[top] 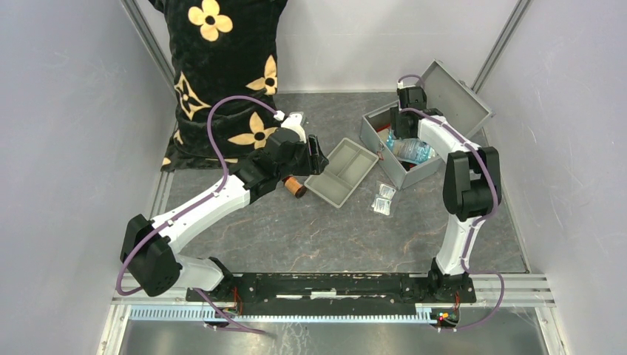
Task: Organize the medicine kit
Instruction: Adjust the medical item in the medicine box, then pick up the pill bottle at the center of the board.
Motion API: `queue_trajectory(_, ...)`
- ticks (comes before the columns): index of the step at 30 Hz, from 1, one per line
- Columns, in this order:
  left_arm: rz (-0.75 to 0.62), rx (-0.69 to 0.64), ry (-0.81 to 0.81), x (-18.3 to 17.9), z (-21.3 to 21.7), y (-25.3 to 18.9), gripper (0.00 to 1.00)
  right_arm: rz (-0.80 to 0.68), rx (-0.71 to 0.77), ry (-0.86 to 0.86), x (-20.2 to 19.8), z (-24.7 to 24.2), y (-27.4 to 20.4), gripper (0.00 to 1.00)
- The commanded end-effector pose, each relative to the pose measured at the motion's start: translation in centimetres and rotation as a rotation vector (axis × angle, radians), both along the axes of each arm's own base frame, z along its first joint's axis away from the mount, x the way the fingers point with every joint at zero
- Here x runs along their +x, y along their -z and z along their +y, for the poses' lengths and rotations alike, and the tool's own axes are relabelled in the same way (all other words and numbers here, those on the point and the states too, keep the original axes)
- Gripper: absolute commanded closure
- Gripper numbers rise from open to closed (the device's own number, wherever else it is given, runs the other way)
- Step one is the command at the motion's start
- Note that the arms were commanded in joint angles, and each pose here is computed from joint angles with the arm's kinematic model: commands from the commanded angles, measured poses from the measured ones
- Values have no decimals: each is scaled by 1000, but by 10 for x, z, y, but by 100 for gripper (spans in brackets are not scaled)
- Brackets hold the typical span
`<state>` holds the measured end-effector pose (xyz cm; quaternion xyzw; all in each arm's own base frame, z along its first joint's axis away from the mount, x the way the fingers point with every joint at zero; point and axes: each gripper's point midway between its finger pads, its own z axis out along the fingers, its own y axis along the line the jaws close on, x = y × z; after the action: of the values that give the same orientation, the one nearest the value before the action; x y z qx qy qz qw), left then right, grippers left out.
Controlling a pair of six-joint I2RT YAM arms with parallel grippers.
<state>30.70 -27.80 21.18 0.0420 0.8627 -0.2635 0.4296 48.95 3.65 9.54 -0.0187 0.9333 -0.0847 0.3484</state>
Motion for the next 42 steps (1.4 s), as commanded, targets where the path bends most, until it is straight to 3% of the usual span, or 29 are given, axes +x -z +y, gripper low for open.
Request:
queue_trajectory(1,-54,11,4,2,4,-15,36,4,-45,36,4,-13,2,38)
queue_trajectory(9,-46,13,3,0,4,-12,36,68,88,44,-4,-14,40,38)
queue_trajectory(19,-36,9,6,-3,5,-9,36,87,263,-119,-1,24,50,37)
queue_trajectory(22,-40,11,0,-3,7,-10,36,32,234,-108,3,17,28,36)
queue_trajectory(32,-111,29,-61,5,23,-34,35,-304,149,-77,2,-2,-104,32)
queue_trajectory(37,-91,63,-99,9,37,-25,35,-329,169,-66,-16,0,-127,32)
queue_trajectory(42,-59,110,-197,11,70,-12,35,-332,252,-163,-42,40,-133,32)
